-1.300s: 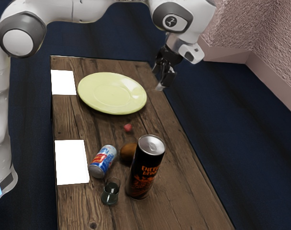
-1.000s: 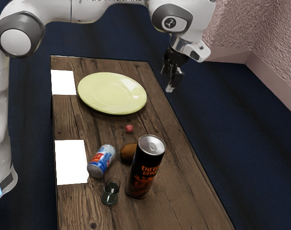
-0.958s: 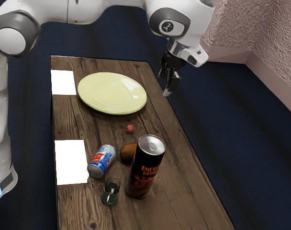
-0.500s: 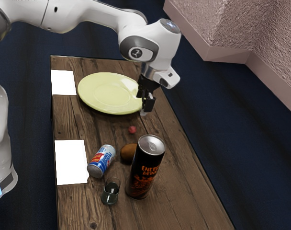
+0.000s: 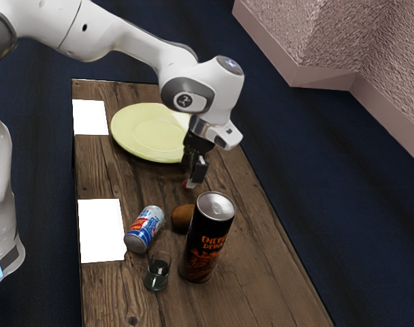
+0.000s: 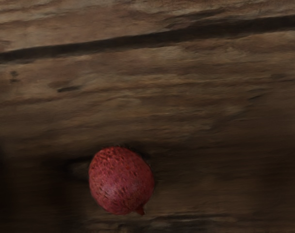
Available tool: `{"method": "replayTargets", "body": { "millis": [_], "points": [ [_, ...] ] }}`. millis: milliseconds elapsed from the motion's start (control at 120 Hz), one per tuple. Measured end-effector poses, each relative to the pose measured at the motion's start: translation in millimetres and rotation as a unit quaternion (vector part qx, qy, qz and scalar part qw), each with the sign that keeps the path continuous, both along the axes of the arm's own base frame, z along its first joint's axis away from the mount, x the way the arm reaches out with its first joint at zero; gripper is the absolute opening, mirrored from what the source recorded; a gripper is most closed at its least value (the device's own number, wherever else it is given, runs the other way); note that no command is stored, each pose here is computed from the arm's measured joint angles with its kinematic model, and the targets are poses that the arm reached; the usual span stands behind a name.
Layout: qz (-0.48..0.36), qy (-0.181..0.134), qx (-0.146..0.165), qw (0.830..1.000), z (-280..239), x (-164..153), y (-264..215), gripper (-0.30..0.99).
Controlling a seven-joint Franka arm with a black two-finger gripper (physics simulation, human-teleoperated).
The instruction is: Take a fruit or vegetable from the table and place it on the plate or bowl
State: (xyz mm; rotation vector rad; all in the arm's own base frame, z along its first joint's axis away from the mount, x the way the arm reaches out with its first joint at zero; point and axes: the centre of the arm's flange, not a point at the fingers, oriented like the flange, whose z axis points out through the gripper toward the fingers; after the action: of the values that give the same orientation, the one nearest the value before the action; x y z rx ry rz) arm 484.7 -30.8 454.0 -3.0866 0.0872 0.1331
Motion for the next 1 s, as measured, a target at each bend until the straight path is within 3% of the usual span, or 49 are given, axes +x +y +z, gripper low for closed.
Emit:
{"method": "replayTargets", "body": {
  "millis": [817, 900, 1000],
  "points": [
    [0.009, 0.024, -0.013, 1.000, -46, 17, 9, 0.69],
    [0.009, 0.024, -0.014, 1.000, -46, 17, 9, 0.63],
    [0.009, 0.023, -0.015, 1.000, -45, 17, 8, 0.46]
  ]
}}
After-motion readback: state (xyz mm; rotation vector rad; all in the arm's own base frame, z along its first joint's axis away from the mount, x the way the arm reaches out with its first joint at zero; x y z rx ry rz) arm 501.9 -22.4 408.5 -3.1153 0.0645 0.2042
